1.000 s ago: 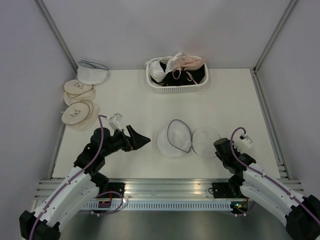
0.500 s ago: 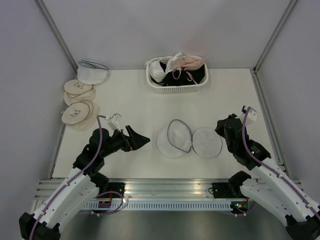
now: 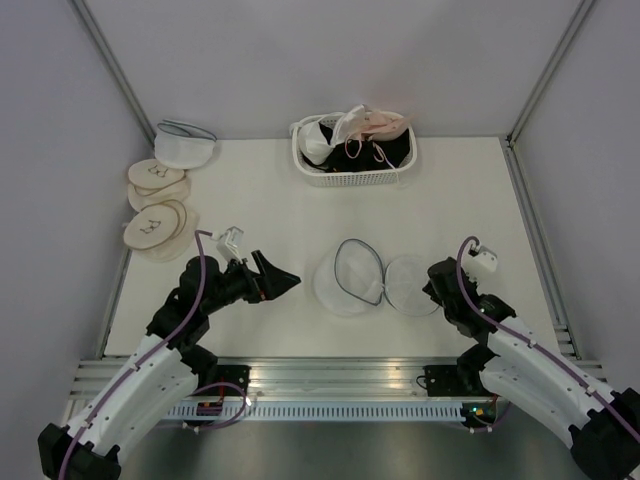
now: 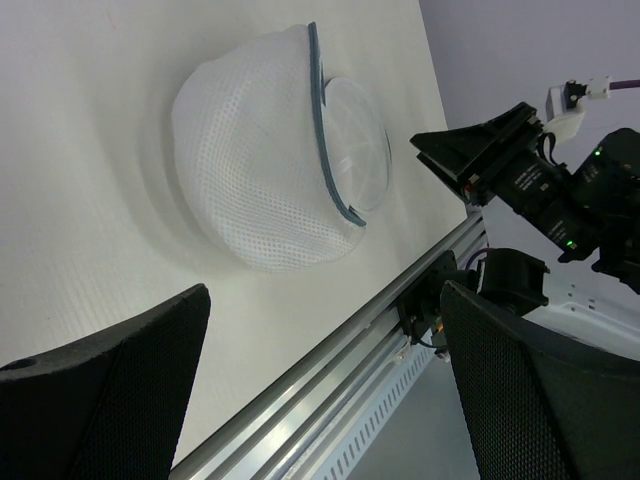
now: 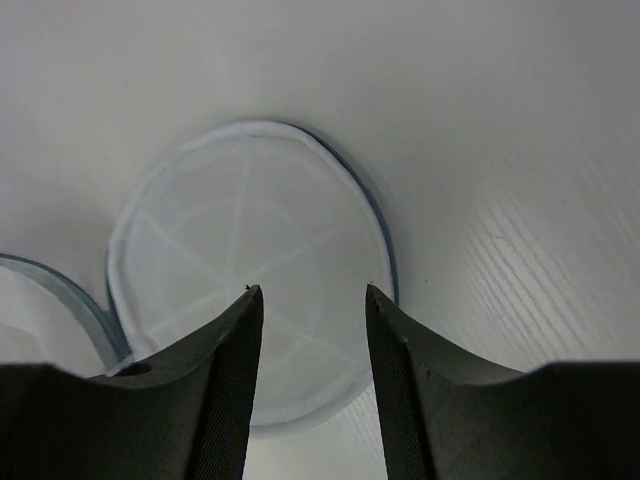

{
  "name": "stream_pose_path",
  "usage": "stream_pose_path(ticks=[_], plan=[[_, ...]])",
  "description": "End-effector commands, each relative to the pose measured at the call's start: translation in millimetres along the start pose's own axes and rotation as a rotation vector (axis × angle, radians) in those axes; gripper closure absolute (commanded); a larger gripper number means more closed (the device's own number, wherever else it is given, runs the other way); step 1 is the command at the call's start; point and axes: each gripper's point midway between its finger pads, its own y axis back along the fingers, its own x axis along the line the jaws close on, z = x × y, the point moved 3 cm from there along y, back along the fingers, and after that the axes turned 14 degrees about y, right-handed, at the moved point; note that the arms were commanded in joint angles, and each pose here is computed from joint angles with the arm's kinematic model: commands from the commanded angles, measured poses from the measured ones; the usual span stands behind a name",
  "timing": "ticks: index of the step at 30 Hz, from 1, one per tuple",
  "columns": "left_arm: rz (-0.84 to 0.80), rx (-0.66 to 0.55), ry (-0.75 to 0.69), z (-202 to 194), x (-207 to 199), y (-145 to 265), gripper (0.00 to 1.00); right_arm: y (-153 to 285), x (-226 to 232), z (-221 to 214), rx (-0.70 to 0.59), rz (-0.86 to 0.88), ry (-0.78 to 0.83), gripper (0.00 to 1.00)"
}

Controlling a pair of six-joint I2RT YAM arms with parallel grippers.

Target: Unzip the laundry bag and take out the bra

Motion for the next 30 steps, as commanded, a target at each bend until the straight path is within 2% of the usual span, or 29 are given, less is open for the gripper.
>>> stream_pose_path(ticks=[1,8,19,24,30], plan=[[0.002,-0.010,-0.003,4.8,-6.5,-0.3,0.00,-9.0,3.1,-22.8,0.053,0.031,-0.059,0.49],[0.008,-0.010,0.009,3.5,-3.6,-0.6,0.00,-28.7,-5.3,-53.4,0.115,-0.026,-0.040,0.57],[0.022,-0.011,0.012,3.1,0.0,-2.2,0.00,-27.2,-10.0,-49.7,0.121,-0.071,-0.007,0.60],[0.028,-0.015,0.020,2.8,3.8,-4.3,0.01,-7.5,-8.5,-16.0,0.006,-0.017,-0.036,0.52],[0.027,-0.003,0.030,0.6,6.2,-7.0,0.00,-7.0,-15.3,-22.0,0.041,-0.059,-0.015,0.50]])
